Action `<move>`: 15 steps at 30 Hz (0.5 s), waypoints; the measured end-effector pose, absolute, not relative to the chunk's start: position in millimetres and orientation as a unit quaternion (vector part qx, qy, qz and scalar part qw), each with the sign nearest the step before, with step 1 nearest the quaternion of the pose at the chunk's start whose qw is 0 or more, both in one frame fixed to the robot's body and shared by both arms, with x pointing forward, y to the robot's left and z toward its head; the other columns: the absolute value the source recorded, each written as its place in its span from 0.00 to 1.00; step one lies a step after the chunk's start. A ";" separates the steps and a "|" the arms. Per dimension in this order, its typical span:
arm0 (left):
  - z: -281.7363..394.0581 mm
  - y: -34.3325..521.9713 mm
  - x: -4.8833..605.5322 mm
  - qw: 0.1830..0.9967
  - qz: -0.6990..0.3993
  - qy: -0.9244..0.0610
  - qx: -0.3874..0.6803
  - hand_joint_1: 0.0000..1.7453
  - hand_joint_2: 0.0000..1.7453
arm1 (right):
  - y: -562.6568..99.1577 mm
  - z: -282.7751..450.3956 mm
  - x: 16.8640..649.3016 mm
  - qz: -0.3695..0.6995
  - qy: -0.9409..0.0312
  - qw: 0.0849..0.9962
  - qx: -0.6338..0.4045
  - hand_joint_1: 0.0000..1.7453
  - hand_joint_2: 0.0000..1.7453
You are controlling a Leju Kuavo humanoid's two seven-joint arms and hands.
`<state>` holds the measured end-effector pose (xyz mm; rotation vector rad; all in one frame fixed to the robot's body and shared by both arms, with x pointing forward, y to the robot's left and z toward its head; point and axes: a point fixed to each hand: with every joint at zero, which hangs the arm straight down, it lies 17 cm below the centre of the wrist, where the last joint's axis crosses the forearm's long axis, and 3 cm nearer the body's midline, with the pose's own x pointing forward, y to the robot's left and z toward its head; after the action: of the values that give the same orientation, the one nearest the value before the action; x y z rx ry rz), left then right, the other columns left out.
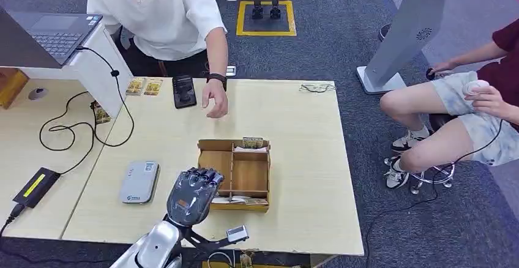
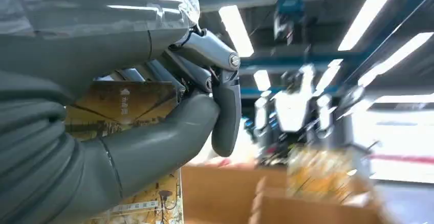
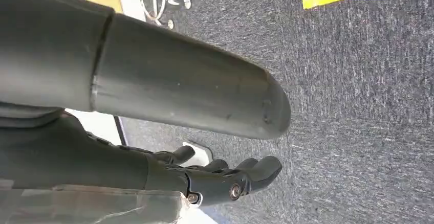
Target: Pass the card to the sensor for recognition and then transmit it.
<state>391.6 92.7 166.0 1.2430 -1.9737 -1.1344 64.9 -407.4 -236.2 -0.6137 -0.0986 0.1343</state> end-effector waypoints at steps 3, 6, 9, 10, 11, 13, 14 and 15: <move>166.0 92.7 391.6 0.271 -0.421 -0.733 0.461 1.00 1.00 | -407.4 -236.2 64.9 0.066 -0.048 0.950 -0.302 0.00 0.00; 166.2 91.9 391.3 0.271 -0.421 -0.733 0.461 1.00 1.00 | -407.4 -236.2 64.9 0.066 -0.048 0.950 -0.302 0.00 0.00; 176.7 87.5 389.4 0.261 -0.414 -0.744 0.454 1.00 1.00 | -407.4 -236.3 65.0 0.066 -0.049 0.950 -0.302 0.00 0.00; 177.2 87.9 389.4 0.259 -0.414 -0.745 0.454 1.00 1.00 | -407.3 -236.3 65.1 0.066 -0.049 0.950 -0.301 0.00 0.00; 194.6 82.6 387.3 0.249 -0.399 -0.760 0.448 1.00 1.00 | -407.0 -236.4 65.0 0.066 -0.049 0.950 -0.301 0.00 0.00; 233.3 89.6 391.2 0.247 -0.351 -0.779 0.458 1.00 1.00 | -404.5 -237.5 65.5 0.068 -0.049 0.951 -0.298 0.00 0.00; 245.4 93.2 393.9 0.250 -0.333 -0.783 0.462 1.00 1.00 | -403.4 -237.9 66.5 0.069 -0.050 0.951 -0.298 0.00 0.00; 246.8 94.1 394.6 0.251 -0.331 -0.783 0.463 1.00 1.00 | -403.1 -238.0 66.6 0.069 -0.051 0.951 -0.298 0.00 0.00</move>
<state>394.6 94.1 246.8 1.2605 -2.1298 -0.8996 66.6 -403.1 -238.0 -0.6070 -0.1029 0.1408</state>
